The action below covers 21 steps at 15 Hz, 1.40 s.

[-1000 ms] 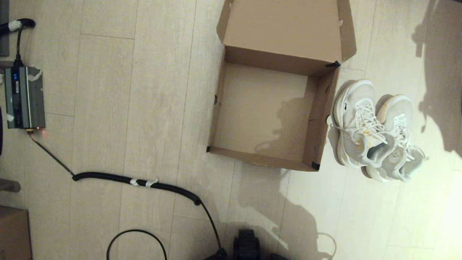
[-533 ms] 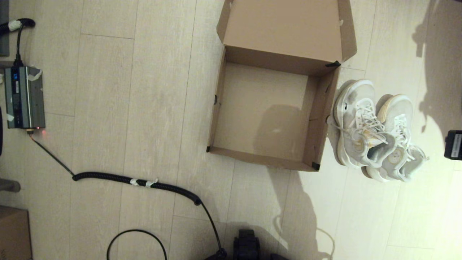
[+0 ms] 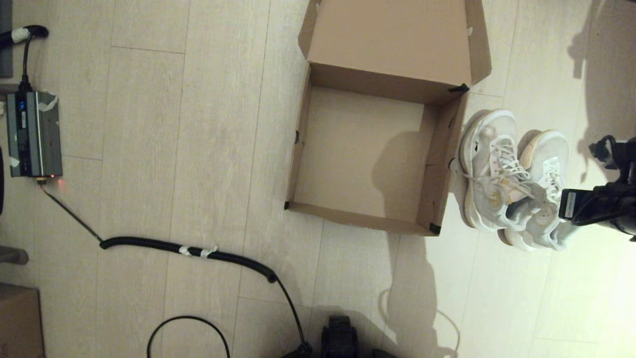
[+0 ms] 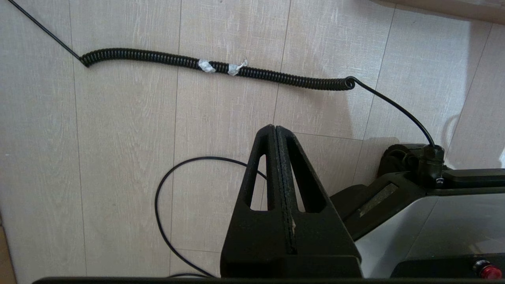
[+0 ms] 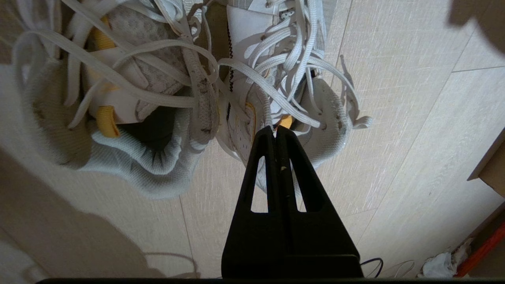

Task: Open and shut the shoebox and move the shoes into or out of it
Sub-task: Put the shoes into the shoe box

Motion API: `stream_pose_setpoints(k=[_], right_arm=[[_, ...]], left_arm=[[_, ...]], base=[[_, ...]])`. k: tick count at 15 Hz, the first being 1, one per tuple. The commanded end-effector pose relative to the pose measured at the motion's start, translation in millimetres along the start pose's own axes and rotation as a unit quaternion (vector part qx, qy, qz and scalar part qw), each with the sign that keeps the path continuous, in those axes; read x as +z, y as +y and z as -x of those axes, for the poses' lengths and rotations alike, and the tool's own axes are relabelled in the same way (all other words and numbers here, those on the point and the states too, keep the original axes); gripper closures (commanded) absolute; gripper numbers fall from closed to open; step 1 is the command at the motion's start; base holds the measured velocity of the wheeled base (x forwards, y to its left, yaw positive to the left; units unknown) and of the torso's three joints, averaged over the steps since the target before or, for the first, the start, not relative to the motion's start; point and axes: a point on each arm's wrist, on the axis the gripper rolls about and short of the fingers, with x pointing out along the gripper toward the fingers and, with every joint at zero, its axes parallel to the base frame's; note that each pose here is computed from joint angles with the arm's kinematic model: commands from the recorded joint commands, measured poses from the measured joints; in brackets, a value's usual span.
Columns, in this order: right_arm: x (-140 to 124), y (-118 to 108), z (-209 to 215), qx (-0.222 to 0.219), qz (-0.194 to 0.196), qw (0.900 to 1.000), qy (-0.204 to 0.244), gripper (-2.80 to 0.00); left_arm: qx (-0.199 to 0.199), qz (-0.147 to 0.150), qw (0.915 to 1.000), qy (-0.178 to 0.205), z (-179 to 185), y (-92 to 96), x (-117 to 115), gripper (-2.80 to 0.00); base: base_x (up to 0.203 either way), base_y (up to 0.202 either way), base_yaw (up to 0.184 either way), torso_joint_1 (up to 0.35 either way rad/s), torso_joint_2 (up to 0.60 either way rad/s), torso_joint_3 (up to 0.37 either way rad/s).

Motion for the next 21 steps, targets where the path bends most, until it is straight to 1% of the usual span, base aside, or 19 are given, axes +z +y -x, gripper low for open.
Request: stream_pose_setpoints(k=[1,4,6,10,15,17,21], right_arm=[[-7,1,-12,-0.002,0.002,1.0,0.012,-2.8],[-10,2,-15,-0.002,0.0,1.0,0.012,-2.8],[-12,3,-17,-0.001,-0.024,1.0,0.015,-2.8],[-14,3,-21,-0.005,-0.031,0.999,0.021,-2.8],[-28,8,-41,-0.008,-0.062,0.997,0.054,-2.8],[-33,10,-49,-0.007,-0.06,0.996,0.066,-2.8],[-33,22,-53,0.005,-0.067,0.995,0.069,-2.8]], left_arm=[[0.0,0.0,1.0,0.0,0,0.0,0,0.0],[0.0,0.0,1.0,-0.001,0,0.0,0,0.0],[0.0,0.0,1.0,-0.001,0,0.0,0,0.0],[0.0,0.0,1.0,-0.001,0,0.0,0,0.0],[0.0,0.0,1.0,-0.001,0,0.0,0,0.0],[0.0,0.0,1.0,-0.001,0,0.0,0,0.0],[0.0,0.0,1.0,-0.001,0,0.0,0,0.0]], base=[[0.0,0.0,0.0,0.0,0.0,0.0],[0.0,0.0,0.0,0.0,0.0,0.0],[0.0,0.0,0.0,0.0,0.0,0.0],[0.0,0.0,0.0,0.0,0.0,0.0],[0.0,0.0,0.0,0.0,0.0,0.0],[0.0,0.0,0.0,0.0,0.0,0.0],[0.0,0.0,0.0,0.0,0.0,0.0]])
